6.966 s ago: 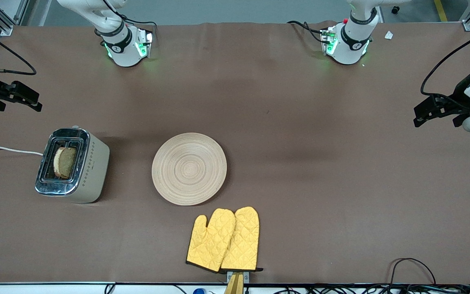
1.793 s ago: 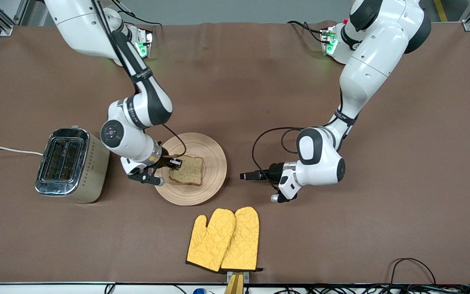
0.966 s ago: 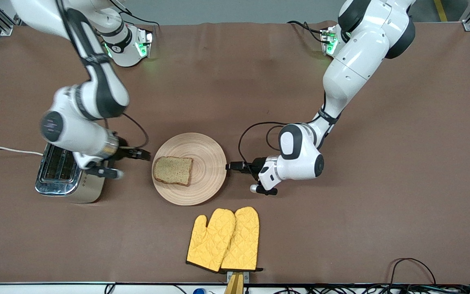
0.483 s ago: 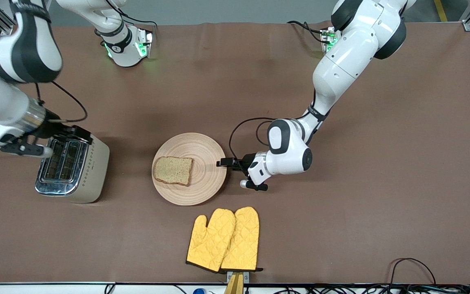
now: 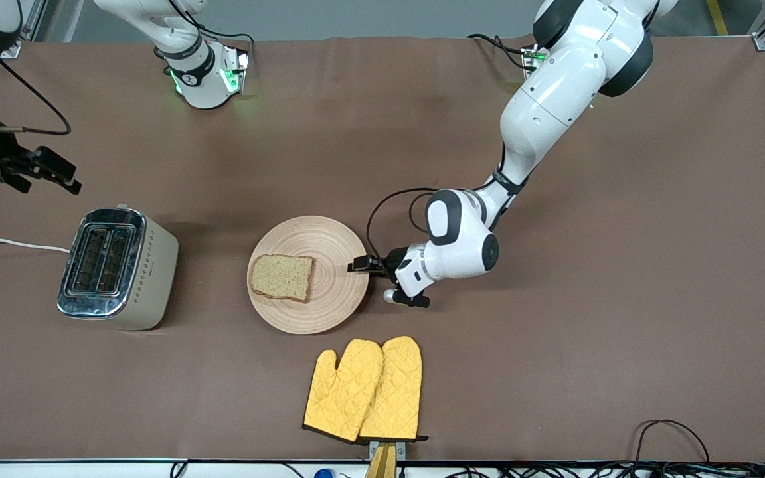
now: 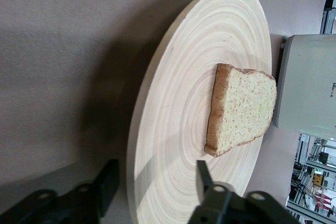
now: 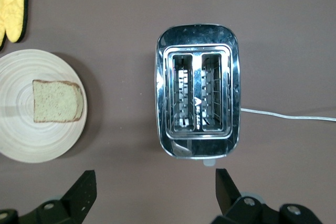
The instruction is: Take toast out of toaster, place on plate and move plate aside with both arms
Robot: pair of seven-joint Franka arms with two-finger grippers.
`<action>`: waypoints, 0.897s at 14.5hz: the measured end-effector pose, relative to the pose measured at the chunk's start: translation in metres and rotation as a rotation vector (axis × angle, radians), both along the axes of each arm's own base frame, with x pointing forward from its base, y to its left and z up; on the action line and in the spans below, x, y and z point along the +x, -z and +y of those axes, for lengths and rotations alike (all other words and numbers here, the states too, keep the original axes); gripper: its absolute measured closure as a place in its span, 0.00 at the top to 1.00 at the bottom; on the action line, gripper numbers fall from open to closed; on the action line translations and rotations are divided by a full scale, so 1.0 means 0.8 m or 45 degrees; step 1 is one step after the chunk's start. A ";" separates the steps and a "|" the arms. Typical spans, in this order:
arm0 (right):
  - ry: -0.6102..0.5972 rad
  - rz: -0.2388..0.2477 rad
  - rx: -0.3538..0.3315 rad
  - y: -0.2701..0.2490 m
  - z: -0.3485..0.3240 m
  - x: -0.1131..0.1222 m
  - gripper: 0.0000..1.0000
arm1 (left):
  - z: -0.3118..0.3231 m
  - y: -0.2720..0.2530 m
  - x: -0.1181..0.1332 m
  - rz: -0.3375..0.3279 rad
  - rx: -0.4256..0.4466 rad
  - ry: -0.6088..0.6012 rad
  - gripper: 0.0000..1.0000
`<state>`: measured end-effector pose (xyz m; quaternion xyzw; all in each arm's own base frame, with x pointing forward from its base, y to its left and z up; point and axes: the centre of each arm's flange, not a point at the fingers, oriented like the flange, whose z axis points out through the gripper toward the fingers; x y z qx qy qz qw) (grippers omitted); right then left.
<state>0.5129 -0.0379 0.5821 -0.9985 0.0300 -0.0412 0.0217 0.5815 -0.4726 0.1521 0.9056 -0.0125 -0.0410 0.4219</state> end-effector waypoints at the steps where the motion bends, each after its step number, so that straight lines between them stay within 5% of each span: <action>1: -0.010 0.000 -0.011 -0.017 0.003 -0.003 1.00 | -0.002 0.000 -0.001 -0.007 0.003 -0.004 0.49; 5: -0.033 -0.054 -0.041 -0.076 0.011 -0.001 1.00 | -0.002 0.003 0.001 -0.011 -0.010 -0.022 0.13; 13: -0.065 -0.066 -0.076 -0.092 0.022 0.052 1.00 | 0.028 -0.052 0.042 -0.008 -0.086 -0.014 0.11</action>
